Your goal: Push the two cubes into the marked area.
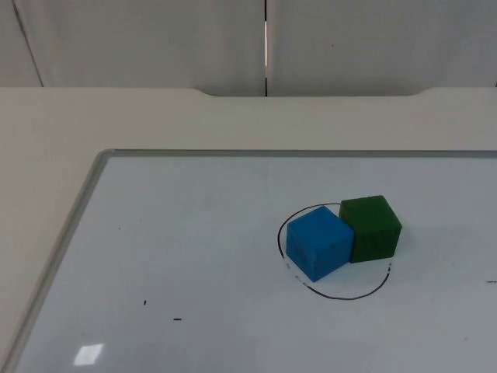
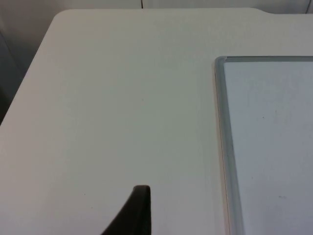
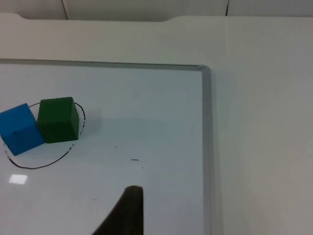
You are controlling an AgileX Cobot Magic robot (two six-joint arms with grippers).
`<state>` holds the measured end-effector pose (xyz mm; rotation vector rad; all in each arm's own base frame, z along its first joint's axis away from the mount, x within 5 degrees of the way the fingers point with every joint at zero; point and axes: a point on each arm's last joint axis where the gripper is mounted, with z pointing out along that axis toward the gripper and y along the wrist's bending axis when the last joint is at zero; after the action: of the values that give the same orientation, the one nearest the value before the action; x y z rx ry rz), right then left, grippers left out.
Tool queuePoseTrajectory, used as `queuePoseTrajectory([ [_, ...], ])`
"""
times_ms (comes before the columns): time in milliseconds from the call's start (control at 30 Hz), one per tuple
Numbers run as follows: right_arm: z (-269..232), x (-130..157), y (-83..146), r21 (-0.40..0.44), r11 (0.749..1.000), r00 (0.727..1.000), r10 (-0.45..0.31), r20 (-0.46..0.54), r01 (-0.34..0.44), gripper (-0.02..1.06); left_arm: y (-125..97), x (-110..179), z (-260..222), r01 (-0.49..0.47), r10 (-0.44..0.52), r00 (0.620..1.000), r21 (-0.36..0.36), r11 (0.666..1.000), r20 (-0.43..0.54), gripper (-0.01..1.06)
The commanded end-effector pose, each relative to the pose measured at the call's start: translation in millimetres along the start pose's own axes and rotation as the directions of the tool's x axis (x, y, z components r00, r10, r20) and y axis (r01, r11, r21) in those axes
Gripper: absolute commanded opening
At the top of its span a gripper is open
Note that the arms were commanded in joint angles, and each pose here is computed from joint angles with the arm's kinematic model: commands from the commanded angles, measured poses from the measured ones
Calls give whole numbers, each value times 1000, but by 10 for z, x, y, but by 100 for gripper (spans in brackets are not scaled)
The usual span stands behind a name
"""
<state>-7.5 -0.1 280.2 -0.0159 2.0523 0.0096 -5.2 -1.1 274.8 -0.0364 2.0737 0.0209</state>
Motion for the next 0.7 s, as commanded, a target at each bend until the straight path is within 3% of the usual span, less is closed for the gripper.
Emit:
queuePoseTrajectory([
  [0,2,0,0,5,1000,1000,-6,7,6,105,0,1,6,1,-1,1000,-1,1000,10,105],
  [667,2,0,7,-2,1000,1000,-3,7,3,105,2,1,5,-12,12,1000,19,1000,10,105],
])
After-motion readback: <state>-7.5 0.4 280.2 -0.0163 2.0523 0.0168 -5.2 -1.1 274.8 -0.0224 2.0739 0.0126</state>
